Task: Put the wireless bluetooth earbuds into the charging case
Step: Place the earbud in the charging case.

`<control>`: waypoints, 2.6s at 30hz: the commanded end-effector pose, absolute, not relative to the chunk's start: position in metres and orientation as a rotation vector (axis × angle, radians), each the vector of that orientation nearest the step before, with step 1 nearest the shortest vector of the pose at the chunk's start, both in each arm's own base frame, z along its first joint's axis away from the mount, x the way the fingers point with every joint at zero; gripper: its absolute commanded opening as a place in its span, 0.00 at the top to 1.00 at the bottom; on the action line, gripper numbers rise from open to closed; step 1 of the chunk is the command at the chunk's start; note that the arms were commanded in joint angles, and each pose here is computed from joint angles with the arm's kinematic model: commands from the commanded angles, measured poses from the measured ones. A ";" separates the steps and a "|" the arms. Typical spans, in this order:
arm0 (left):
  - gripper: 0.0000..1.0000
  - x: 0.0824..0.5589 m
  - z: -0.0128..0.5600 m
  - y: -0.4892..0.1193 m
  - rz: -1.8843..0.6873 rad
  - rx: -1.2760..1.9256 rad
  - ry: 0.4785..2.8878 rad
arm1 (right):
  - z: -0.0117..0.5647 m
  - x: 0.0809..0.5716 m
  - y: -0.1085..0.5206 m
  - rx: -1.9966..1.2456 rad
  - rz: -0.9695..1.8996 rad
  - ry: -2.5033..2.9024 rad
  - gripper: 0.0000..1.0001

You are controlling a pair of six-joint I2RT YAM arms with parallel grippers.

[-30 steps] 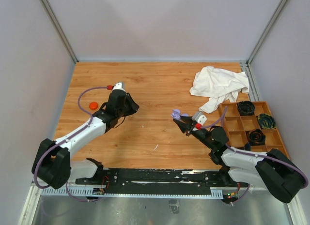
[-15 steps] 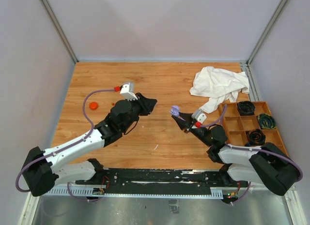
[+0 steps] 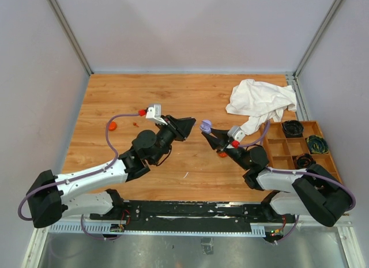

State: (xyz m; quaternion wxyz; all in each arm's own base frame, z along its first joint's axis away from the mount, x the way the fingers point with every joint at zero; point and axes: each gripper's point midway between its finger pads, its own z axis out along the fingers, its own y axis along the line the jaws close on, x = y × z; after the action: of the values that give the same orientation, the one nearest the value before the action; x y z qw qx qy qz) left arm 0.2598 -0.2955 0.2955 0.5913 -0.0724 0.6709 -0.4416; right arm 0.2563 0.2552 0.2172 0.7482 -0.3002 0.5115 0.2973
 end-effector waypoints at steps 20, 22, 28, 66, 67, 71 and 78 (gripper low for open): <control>0.78 0.258 0.298 -0.324 -1.041 -0.214 1.367 | 0.270 0.245 0.262 -0.581 0.749 0.979 0.90; 0.78 0.259 0.294 -0.327 -1.032 -0.209 1.376 | 0.271 0.244 0.262 -0.581 0.751 0.976 0.90; 0.78 0.259 0.291 -0.330 -1.019 -0.204 1.377 | 0.272 0.242 0.262 -0.586 0.756 0.969 0.90; 0.58 0.241 0.286 -0.338 -1.074 -0.159 1.426 | 0.271 0.240 0.258 -0.581 0.739 0.968 0.89; 0.57 0.240 0.286 -0.338 -1.077 -0.155 1.432 | 0.271 0.241 0.258 -0.581 0.737 0.968 0.89; 0.57 0.235 0.289 -0.340 -1.114 -0.139 1.441 | 0.270 0.241 0.258 -0.582 0.733 0.970 0.89; 0.57 0.225 0.299 -0.346 -1.186 -0.101 1.435 | 0.270 0.242 0.258 -0.582 0.731 0.972 0.89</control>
State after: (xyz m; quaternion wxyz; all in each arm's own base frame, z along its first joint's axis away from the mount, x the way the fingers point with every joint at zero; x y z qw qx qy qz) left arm 0.2372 -0.3393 0.2841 0.6079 -0.0553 0.6287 -0.4819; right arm 0.2504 0.2571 0.2458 0.7593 -0.2727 0.4889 0.3317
